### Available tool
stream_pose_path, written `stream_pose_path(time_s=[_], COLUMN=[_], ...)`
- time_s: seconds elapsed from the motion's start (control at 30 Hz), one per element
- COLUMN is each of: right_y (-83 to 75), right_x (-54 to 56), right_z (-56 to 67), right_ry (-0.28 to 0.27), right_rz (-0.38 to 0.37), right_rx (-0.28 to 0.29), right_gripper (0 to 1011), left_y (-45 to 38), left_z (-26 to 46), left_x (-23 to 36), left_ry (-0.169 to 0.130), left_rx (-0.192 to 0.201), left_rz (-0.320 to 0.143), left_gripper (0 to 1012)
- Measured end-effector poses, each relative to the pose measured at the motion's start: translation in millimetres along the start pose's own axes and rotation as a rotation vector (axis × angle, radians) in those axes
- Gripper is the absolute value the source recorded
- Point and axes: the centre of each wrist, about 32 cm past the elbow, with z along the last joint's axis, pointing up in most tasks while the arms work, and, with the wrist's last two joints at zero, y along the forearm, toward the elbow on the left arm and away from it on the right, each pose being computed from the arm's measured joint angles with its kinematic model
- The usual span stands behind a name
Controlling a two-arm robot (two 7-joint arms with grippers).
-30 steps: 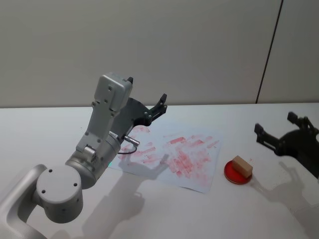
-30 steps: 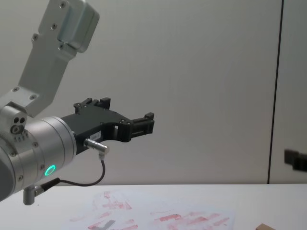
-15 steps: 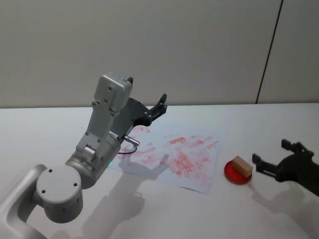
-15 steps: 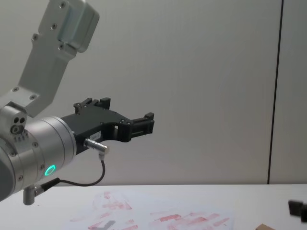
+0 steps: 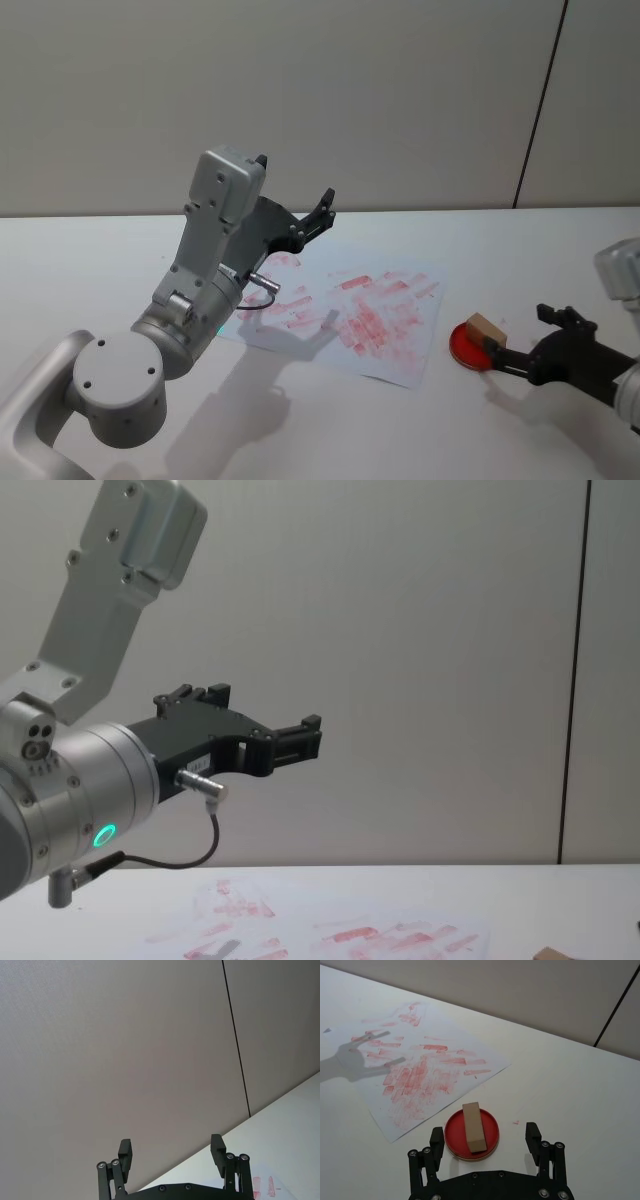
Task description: Use the one hand to pick up the stamp and affix it onto the A4 paper.
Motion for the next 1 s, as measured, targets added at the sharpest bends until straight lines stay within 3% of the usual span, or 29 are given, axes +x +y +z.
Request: stream_pose_path(time_s=[0.53, 0.83, 1.0], right_y=[32.1, 40.0, 43.3], right_x=[-8.7, -11.0, -12.0], right_z=[-5.2, -6.1, -6.2], right_ry=[-0.027, -0.036, -0.040], right_rz=[0.019, 0.025, 0.027], right_rx=[-0.033, -0.037, -0.038], right_gripper=[1001, 831, 644], left_y=[0.0, 0.0, 0.0], left_z=[0.0, 0.0, 0.0], left_x=[0.0, 0.0, 0.0], left_ry=[0.000, 0.000, 0.000], left_rx=[0.000, 0.000, 0.000], left_rz=[0.000, 0.000, 0.000], left_gripper=[1002, 1002, 1001])
